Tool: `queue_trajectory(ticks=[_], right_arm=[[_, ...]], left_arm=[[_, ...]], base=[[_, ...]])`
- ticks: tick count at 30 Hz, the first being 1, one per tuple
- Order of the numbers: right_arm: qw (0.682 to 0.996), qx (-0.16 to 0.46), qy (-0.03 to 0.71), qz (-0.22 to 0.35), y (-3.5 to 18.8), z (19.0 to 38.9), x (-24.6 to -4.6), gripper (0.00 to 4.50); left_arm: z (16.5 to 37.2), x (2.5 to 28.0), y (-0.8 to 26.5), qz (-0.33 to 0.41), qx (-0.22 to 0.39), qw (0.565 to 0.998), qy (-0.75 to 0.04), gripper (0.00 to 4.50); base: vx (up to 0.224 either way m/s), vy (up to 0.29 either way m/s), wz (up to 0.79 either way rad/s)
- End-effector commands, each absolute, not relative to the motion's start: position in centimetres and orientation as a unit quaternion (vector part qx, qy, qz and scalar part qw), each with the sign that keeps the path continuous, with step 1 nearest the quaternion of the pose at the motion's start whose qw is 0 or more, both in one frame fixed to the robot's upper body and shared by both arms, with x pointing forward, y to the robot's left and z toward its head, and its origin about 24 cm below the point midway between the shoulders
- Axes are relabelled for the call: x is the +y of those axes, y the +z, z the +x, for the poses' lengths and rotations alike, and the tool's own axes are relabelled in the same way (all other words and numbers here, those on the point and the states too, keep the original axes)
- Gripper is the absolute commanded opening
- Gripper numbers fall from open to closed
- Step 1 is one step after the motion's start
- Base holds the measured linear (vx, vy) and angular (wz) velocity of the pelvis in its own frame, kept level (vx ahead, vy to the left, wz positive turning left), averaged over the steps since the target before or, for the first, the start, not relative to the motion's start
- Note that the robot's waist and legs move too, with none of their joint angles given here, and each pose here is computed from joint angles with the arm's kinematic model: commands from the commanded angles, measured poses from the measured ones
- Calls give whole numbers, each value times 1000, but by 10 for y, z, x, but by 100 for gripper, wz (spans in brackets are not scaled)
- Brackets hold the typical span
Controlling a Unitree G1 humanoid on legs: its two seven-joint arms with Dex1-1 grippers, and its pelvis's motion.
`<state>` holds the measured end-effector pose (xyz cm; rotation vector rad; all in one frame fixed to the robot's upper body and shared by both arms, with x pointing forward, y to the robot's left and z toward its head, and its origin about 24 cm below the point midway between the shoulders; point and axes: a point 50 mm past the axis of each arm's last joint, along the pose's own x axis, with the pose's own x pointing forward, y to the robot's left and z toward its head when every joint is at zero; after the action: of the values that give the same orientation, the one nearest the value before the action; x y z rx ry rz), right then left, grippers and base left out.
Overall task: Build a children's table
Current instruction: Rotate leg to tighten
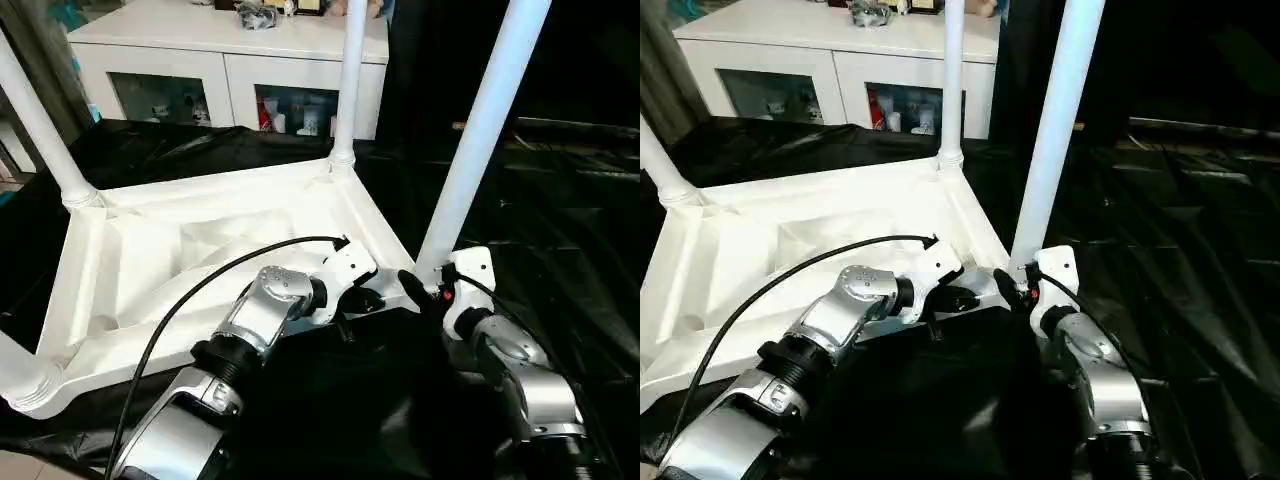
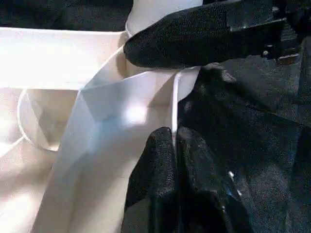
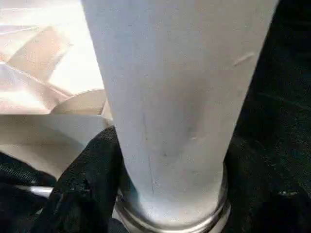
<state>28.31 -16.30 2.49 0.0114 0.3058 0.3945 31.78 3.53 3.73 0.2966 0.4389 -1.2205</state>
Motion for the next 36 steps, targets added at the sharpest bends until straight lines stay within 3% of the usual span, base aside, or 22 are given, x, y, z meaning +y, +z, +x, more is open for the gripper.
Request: queue_trajectory(ticks=[1,3,9,14,23,36], right_arm=[[931,159,328,30,23,271,-124,337],[919,158,362,-17,25,265,-136,357],[875,146,458,-52,41,251,-166,357],[849,142,504,-69,51,239,-177,357],[832,152,527,-84,48,236,-178,357],[825,163,531,-100,41,240,-176,250]], left_arm=[[309,26,31,122,203,772,-590,0],[305,33,31,119,205,755,-612,0],[294,56,32,120,211,693,-679,0],[290,69,34,116,210,671,-701,0],[287,79,38,103,219,657,-714,0],[286,79,39,103,218,660,-711,0]], base=[[0,0,0],[0,0,0],[0,0,0],[0,0,0],[0,0,0],[0,0,0]])
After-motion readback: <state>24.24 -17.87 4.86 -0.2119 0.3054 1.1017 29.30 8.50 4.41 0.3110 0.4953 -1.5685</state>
